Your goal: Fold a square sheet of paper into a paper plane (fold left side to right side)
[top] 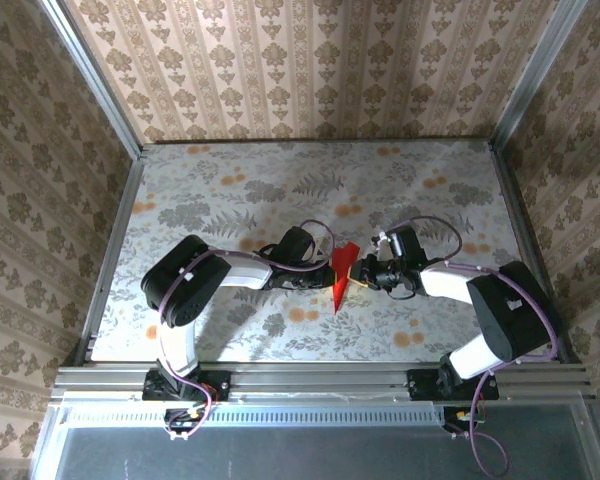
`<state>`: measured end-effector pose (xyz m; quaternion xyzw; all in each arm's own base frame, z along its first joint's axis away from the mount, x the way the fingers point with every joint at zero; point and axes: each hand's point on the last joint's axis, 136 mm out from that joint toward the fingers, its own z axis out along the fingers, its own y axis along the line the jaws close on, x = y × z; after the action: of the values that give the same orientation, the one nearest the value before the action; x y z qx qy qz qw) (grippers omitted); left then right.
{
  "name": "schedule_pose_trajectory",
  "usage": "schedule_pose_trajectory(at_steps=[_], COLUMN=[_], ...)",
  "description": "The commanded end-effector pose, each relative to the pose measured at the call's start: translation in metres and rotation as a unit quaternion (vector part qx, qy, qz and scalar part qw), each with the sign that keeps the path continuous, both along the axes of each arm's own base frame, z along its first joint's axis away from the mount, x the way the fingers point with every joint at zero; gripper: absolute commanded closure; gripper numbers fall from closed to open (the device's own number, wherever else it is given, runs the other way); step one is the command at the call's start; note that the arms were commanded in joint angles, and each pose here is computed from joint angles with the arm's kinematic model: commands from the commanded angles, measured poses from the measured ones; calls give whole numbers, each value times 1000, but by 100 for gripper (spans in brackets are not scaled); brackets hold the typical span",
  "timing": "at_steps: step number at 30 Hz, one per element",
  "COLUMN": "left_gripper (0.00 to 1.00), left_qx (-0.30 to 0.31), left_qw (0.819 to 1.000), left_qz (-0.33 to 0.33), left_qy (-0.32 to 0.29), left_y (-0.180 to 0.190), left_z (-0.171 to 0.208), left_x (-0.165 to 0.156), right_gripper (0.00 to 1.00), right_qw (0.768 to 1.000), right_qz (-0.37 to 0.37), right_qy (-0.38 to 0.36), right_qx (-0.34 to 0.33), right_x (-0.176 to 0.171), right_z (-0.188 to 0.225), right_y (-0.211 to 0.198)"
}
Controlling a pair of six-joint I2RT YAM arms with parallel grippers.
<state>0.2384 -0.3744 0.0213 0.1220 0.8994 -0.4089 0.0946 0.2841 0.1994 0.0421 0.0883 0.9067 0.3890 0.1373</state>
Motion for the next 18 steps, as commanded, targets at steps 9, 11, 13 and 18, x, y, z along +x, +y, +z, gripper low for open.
schedule_pose_trajectory(at_steps=[9, 11, 13, 18], left_gripper=[100, 99, 99, 98], left_qx=[81, 81, 82, 84], left_qw=[997, 996, 996, 996], left_qz=[5, 5, 5, 4], left_qy=[20, 20, 21, 24], left_y=[17, 17, 17, 17], left_z=[-55, -55, -55, -56], left_x=[-11, -10, -10, -10], right_gripper=[87, 88, 88, 89], right_qw=[997, 996, 996, 994], right_qz=[28, 36, 38, 36], right_qy=[9, 13, 17, 27], right_qx=[-66, -76, -81, -97], right_x=[17, 19, 20, 18], right_z=[-1, -5, -9, -18], right_y=[14, 18, 19, 15])
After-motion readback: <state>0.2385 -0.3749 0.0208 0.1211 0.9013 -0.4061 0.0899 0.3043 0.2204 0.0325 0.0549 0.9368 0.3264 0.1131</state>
